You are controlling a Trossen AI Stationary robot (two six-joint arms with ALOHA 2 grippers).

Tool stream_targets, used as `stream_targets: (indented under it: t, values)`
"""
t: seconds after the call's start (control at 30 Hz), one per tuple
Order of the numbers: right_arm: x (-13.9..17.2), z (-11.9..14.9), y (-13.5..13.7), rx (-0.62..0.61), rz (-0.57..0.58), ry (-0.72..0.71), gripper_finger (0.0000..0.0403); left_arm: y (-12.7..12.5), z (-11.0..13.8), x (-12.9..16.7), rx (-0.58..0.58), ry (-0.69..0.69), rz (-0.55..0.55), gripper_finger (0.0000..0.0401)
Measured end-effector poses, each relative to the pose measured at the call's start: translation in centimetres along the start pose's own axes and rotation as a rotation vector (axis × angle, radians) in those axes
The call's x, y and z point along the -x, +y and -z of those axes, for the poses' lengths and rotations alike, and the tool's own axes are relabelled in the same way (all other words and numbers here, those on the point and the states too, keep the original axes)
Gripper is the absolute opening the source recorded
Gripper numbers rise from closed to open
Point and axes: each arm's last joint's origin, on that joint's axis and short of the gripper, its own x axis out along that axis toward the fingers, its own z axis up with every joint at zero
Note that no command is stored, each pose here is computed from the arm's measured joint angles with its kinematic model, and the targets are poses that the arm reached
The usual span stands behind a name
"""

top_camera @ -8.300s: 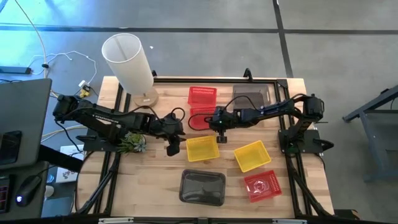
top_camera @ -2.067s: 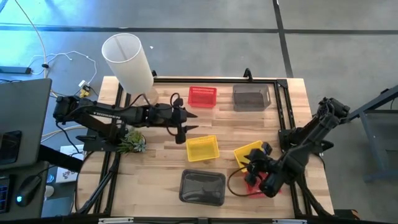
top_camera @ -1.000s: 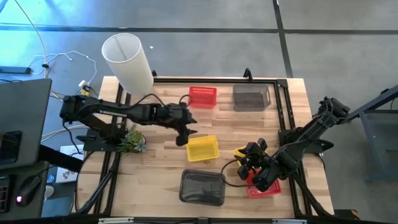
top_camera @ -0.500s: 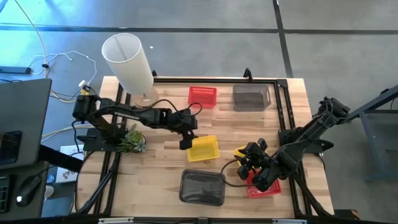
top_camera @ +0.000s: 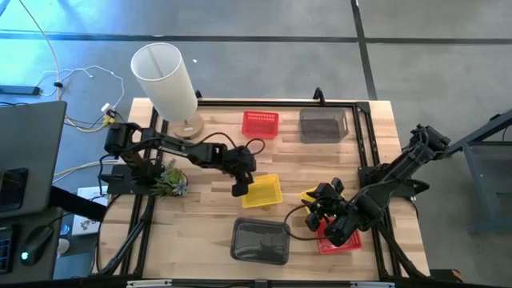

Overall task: Stack baskets by color
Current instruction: Stack the left yellow bin into the stacked yellow bins

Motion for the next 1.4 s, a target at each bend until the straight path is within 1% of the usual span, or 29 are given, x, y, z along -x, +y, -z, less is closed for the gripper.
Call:
stream_targets:
  t: [0.33, 0.7, 0.8, 0.9, 0.97, 1.07, 1.33, 1.4]
  values:
    - [0.0, 0.0, 0.0, -0.003, -0.003, -0.001, 0.0129, 0.0, 0.4, -0.2, 0.024, 0.034, 0.002, 0.0200]
    - [0.0, 0.0, 0.1, -0.006, -0.005, -0.002, 0.0129, 0.1, 0.9, -1.0, 0.035, 0.075, -0.001, 0.0200]
    - [0.0, 0.0, 0.1, -0.009, -0.008, -0.003, 0.0129, 0.1, 1.3, -1.3, 0.041, 0.104, 0.000, 0.0200]
    - [0.0, 0.0, 0.1, -0.011, -0.010, -0.003, 0.0129, 0.1, 1.1, -1.3, 0.045, 0.091, 0.001, 0.0194]
    - [0.0, 0.0, 0.1, -0.011, -0.011, -0.003, 0.0129, 0.1, 1.1, -1.3, 0.045, 0.095, 0.001, 0.0180]
    - [0.0, 0.0, 0.1, -0.012, -0.011, -0.004, 0.0129, 0.1, 1.1, -1.3, 0.045, 0.096, 0.001, 0.0145]
    - [0.0, -0.1, 0.3, -0.025, -0.020, -0.016, 0.0129, 0.1, 1.1, -1.3, 0.046, 0.093, 0.000, 0.0016]
    - [-0.1, -0.2, 0.3, -0.035, -0.022, -0.019, 0.0129, 0.1, 1.0, -1.3, 0.054, 0.084, -0.008, 0.0006]
